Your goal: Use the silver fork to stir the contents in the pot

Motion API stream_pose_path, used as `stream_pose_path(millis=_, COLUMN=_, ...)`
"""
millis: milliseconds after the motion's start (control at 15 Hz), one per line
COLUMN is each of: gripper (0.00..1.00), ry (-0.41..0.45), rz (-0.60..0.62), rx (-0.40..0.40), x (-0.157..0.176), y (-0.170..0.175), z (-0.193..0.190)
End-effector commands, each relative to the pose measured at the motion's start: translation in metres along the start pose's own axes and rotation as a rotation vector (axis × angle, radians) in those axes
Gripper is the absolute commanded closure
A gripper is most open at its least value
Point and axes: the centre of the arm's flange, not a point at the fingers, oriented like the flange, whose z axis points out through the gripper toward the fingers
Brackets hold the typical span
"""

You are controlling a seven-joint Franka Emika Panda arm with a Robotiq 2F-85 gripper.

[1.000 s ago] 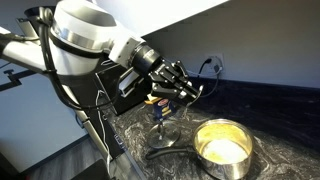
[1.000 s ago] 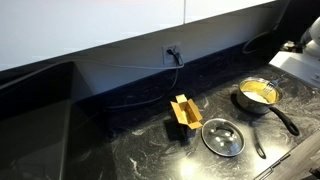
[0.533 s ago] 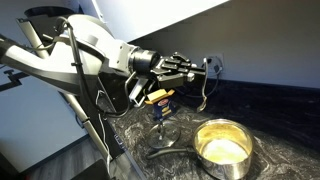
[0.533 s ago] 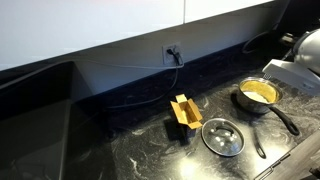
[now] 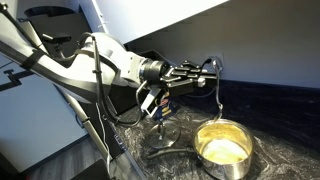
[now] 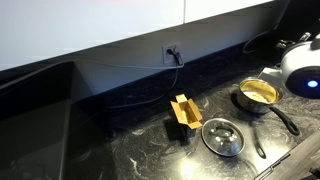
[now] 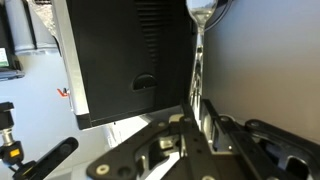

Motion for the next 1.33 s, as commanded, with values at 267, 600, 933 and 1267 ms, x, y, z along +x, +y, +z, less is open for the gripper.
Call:
stream_pose_path(millis=267, gripper=0.96, ry=-0.098, rz=-0.076, rx=-0.112, x=-0.068, y=-0.004, z=0.03)
stream_pose_path(millis=600, gripper=0.96, ry=-0.199, rz=-0.096, rx=-0.233, x=-0.097, y=-0.011, z=0.041)
stream_pose_path(millis=933, gripper=0.96, ry=-0.323, rz=-0.024, rx=-0.321, x=-0.104, y=-0.029, z=0.049)
stream_pose_path(millis=1267, gripper=0.96, ry=-0.396, rz=-0.033, rx=-0.43, x=-0.113, y=-0.045, z=0.062)
